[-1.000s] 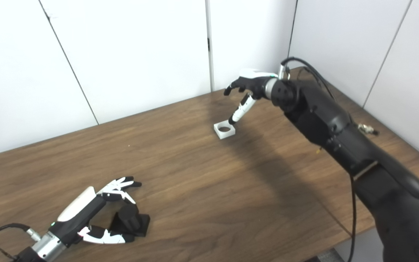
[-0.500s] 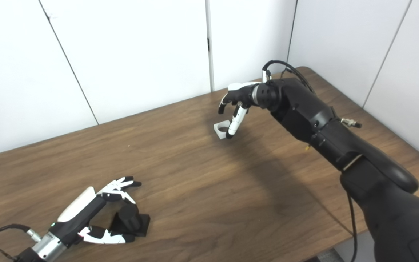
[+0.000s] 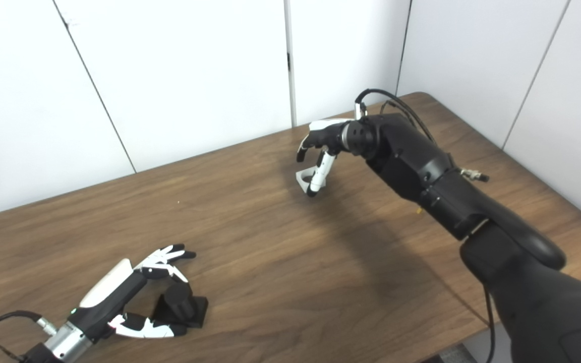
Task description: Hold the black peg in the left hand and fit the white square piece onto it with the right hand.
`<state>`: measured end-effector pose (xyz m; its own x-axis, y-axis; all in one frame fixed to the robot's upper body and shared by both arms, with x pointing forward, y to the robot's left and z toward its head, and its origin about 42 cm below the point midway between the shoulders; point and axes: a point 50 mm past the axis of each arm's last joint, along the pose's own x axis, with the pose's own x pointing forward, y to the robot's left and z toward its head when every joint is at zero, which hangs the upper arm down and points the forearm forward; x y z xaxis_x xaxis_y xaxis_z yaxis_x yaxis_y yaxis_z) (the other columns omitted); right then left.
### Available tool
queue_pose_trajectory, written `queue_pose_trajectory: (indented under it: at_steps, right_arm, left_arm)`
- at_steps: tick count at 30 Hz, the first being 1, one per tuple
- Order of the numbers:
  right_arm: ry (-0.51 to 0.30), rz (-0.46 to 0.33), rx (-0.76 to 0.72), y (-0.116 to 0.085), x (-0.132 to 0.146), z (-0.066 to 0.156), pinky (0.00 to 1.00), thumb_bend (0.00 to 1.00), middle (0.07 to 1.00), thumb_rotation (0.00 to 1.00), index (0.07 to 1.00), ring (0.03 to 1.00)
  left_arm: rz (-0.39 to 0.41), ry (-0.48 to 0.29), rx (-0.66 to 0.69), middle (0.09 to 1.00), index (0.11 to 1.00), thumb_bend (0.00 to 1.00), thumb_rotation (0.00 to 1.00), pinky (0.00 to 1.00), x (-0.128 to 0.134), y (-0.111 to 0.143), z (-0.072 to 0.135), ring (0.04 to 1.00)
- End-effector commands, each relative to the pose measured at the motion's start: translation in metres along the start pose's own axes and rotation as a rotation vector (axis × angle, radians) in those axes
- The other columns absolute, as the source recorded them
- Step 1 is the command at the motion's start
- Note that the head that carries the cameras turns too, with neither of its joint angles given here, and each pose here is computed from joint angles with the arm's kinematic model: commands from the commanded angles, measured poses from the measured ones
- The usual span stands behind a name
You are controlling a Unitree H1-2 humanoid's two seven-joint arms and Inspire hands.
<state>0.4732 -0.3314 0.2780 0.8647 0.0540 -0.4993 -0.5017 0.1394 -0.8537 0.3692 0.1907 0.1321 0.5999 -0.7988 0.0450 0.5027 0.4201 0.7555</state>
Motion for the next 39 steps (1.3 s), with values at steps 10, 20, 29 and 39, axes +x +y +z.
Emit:
queue_pose_trajectory:
  at_steps: [10,20,29,39]
  right_arm:
    - [-0.004,-0.078,0.018,-0.012,0.002,-0.006,0.79,0.8,0.954,0.2,0.808,0.945]
    - [0.037,-0.09,0.012,0.0,0.014,-0.018,0.87,0.79,0.928,0.19,0.793,0.941]
    - [0.047,-0.113,0.02,-0.002,0.013,-0.025,0.85,0.76,0.927,0.16,0.775,0.938]
    - [0.052,-0.113,0.022,0.0,0.011,-0.029,0.84,0.75,0.926,0.16,0.769,0.932]
  left_arm:
    - [-0.034,0.022,0.028,0.899,0.49,0.52,0.06,0.98,-0.007,0.003,-0.002,0.976]
    - [-0.033,0.024,0.034,0.89,0.49,0.52,0.06,0.97,-0.01,0.003,-0.002,0.967]
    - [-0.032,0.022,0.032,0.894,0.49,0.52,0.06,0.98,-0.011,0.004,-0.002,0.97]
    - [-0.032,0.023,0.04,0.894,0.49,0.52,0.06,0.97,-0.011,0.006,-0.002,0.968]
